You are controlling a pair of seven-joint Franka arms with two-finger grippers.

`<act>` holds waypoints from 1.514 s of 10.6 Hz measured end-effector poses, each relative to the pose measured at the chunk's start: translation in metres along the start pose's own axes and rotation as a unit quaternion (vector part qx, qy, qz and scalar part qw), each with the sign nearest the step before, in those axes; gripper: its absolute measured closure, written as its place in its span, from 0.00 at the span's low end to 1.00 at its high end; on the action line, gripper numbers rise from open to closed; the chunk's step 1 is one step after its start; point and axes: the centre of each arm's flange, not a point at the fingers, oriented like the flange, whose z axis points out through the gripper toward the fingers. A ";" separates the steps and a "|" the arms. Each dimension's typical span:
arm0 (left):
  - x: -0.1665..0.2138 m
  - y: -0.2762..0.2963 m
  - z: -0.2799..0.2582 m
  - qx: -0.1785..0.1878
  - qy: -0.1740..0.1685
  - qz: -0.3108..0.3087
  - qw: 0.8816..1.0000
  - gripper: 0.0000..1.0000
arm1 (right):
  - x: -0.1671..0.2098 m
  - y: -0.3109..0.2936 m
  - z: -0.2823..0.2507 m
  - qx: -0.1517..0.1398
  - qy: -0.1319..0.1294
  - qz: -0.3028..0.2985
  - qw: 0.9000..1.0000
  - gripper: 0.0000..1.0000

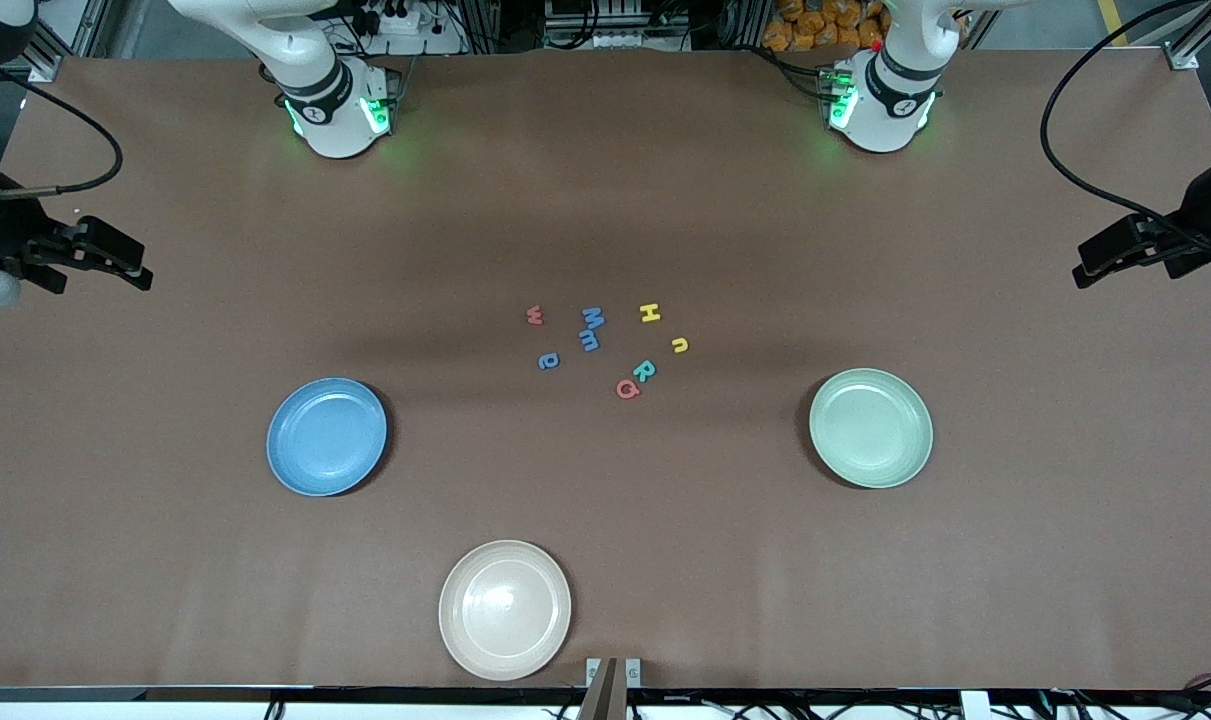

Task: Sort upper and lower case letters into plates
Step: 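Lower the right gripper onto the pink m and grasp it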

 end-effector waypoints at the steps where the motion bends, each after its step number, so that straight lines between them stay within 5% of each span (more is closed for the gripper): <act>1: -0.001 0.000 -0.001 0.000 0.001 0.000 1.000 0.00 | 0.000 -0.001 -0.001 0.000 0.000 -0.001 1.000 0.00; 7: -0.008 0.012 -0.011 -0.002 0.009 0.013 1.000 0.00 | -0.005 -0.017 0.003 0.001 -0.016 -0.017 1.000 0.00; 9: -0.012 0.026 -0.008 -0.002 0.001 0.028 1.000 0.00 | -0.005 -0.075 0.018 -0.001 -0.028 -0.042 0.999 0.00; 12: -0.010 0.065 0.023 0.001 -0.030 0.053 0.998 0.00 | 0.000 -0.180 0.084 -0.003 -0.039 -0.053 0.998 0.00; 16: -0.010 0.188 0.086 0.002 -0.033 0.026 0.999 0.00 | -0.015 -0.271 0.209 -0.012 -0.071 -0.066 0.995 0.00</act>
